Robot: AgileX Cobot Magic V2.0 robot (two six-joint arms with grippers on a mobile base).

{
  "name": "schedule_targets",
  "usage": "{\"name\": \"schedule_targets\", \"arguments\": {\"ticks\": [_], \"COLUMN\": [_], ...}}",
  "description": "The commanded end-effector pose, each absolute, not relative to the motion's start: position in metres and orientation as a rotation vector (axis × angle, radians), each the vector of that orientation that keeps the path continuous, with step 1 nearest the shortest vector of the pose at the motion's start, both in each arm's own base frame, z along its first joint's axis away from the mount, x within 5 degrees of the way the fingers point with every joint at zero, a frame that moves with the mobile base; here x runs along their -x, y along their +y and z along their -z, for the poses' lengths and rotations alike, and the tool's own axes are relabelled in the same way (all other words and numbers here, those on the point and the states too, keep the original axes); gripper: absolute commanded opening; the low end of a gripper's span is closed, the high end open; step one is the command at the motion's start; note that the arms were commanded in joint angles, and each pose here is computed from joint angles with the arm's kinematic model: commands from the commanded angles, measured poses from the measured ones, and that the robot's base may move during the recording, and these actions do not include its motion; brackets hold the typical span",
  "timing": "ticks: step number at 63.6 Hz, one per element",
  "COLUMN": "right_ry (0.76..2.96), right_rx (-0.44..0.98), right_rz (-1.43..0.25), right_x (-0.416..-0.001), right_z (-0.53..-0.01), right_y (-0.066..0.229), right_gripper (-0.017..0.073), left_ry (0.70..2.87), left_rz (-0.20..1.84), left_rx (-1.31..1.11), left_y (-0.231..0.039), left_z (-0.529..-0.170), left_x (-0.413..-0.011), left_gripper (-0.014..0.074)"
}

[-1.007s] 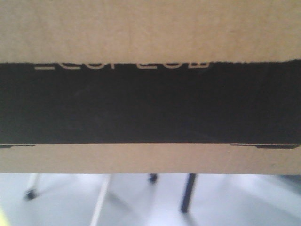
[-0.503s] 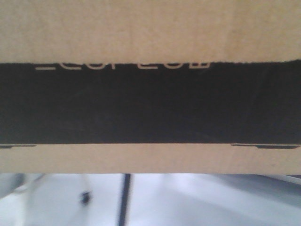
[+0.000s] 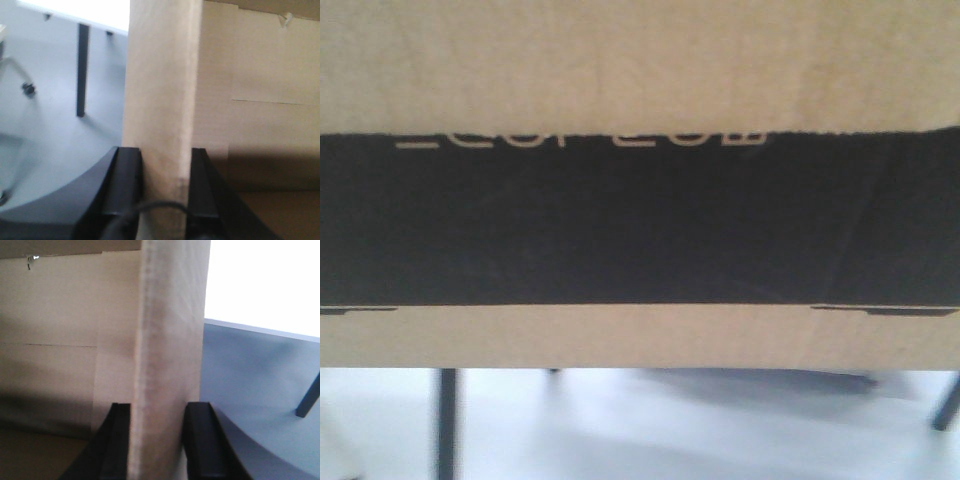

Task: Grab box from left shelf to table start
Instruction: 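Hold the box in both grippers as the base approaches the white table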

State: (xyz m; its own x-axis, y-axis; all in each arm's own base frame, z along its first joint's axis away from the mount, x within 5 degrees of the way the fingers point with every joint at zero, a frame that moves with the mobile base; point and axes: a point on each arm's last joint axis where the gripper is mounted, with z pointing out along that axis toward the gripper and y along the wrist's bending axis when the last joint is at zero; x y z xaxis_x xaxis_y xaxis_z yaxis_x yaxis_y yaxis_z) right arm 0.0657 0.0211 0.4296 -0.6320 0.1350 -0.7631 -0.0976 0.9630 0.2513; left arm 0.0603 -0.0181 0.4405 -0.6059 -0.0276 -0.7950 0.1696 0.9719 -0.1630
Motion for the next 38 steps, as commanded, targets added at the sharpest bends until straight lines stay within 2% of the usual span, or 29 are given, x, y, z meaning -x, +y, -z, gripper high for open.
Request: {"name": "schedule_targets", "arguments": {"ticks": [1, 38], "right_ry": [2.178, 2.177], "right_rx": [-0.026, -0.026], "right_rz": [-0.306, -0.306], "right_x": [-0.0668, -0.0665], "right_z": [-0.4383, -0.4384], "right_y": [0.0189, 0.0189], "right_gripper": [0.0057, 0.0057], "left_ry": [2.132, 2.131], "left_rz": [0.328, 0.321], "left_rx": [-0.078, -0.077], "left_y": [-0.0182, -0.0177], "left_z": [-0.4534, -0.4534], "left_x": [-0.0549, -0.0550], "left_gripper": [-0.0012, -0.0012]}}
